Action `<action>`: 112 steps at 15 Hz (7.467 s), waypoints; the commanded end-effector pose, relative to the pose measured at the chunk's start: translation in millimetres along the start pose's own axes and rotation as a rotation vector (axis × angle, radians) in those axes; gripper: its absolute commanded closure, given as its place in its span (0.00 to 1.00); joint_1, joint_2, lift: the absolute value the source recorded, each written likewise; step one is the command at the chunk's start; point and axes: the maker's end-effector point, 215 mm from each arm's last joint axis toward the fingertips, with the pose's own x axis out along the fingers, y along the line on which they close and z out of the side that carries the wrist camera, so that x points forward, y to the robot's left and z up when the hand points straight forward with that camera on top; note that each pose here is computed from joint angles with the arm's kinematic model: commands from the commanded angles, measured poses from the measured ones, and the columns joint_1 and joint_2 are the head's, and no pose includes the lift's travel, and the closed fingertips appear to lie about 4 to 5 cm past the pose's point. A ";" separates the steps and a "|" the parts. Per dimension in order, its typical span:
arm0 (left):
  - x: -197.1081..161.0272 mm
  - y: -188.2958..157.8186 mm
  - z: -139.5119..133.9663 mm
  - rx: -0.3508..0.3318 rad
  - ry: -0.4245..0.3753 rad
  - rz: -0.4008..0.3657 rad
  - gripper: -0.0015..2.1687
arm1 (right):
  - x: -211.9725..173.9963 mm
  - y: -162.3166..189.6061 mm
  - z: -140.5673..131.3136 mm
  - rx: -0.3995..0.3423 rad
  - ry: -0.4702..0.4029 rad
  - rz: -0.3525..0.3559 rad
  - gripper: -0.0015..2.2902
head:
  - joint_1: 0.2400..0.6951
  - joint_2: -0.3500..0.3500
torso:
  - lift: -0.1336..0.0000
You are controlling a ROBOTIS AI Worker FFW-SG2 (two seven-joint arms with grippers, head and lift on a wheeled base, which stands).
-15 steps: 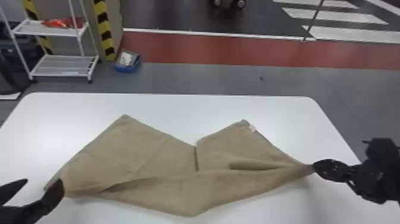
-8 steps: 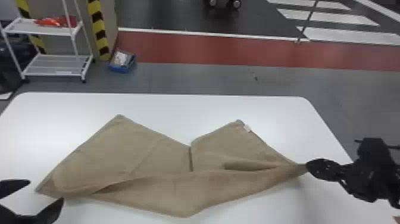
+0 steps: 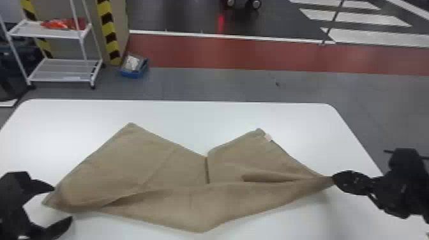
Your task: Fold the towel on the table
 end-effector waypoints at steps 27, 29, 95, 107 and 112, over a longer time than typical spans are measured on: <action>-64.9 193.2 134.4 -0.196 -0.028 0.309 0.81 | 56.2 -88.2 203.5 0.208 -0.300 -0.171 0.74 | 0.99 0.47 | 0.11; -49.9 235.4 147.4 -0.272 -0.019 0.400 0.81 | 78.8 -101.8 239.5 0.226 -0.330 -0.185 0.74 | 0.89 0.52 | 0.11; 9.8 95.1 41.3 -0.253 0.098 0.248 0.01 | 66.7 -121.7 27.0 0.010 0.050 -0.185 0.13 | 1.00 0.31 | 0.11; -71.3 121.3 36.3 -0.533 -0.327 0.408 0.01 | 23.4 -78.1 101.8 0.284 -0.330 -0.367 0.10 | 1.00 0.40 | 0.11; -99.0 97.4 56.8 -0.593 -0.593 0.437 0.01 | 50.8 22.5 125.0 0.423 -0.352 -0.449 0.08 | 1.00 0.53 | 0.11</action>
